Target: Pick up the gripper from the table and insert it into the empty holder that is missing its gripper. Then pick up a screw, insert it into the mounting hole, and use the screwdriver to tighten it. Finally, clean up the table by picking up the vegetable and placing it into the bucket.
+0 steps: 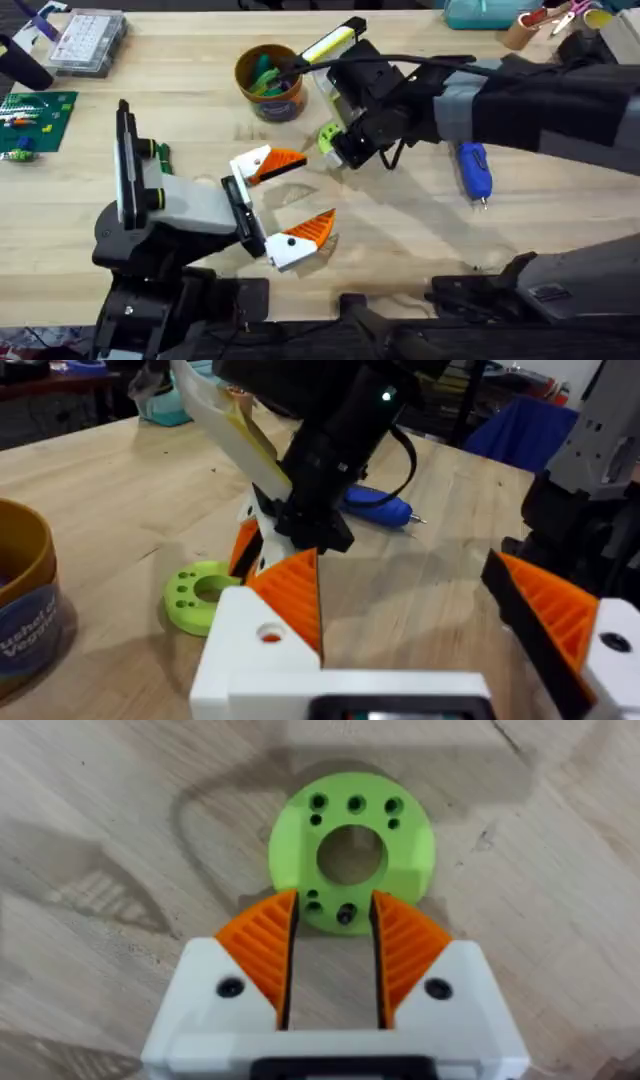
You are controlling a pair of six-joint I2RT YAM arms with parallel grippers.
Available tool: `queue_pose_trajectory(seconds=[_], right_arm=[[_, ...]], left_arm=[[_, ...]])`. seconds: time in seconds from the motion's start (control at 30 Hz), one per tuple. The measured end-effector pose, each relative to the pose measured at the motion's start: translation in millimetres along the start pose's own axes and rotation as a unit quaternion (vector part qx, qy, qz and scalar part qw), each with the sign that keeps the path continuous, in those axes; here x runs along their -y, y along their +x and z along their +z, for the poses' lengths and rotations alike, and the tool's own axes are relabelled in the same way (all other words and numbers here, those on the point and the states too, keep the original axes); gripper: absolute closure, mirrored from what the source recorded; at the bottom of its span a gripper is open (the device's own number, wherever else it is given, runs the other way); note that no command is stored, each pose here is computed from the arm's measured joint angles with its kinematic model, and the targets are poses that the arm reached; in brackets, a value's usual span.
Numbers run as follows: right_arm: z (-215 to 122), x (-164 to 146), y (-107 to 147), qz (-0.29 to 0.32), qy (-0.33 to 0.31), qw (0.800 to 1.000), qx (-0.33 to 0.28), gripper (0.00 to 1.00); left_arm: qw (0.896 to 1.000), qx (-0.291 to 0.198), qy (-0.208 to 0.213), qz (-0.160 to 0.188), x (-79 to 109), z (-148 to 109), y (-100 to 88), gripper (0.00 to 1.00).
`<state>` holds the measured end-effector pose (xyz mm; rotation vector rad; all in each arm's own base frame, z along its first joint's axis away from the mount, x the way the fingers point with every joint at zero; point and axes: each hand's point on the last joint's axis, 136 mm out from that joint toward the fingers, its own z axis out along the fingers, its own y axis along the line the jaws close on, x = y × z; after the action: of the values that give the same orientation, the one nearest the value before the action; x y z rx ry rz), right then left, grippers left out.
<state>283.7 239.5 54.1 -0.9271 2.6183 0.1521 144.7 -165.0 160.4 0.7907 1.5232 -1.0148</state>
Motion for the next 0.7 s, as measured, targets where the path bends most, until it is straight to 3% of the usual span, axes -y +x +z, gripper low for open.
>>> queue_pose_trajectory(seconds=[0.13,0.27,0.7], right_arm=[[0.1,0.4,-1.1,-0.001,0.001,1.0,0.002,0.713],[0.0,0.3,0.4,0.0,0.001,1.0,-0.001,0.768],[-0.4,0.1,5.7,0.0,0.0,1.0,-0.015,0.804]], left_arm=[[1.0,0.0,0.0,0.0,0.0,0.0,0.0,0.015],[1.0,0.0,0.0,0.0,0.0,0.0,0.0,0.014],[1.0,0.0,0.0,0.0,0.0,0.0,0.1,0.013]])
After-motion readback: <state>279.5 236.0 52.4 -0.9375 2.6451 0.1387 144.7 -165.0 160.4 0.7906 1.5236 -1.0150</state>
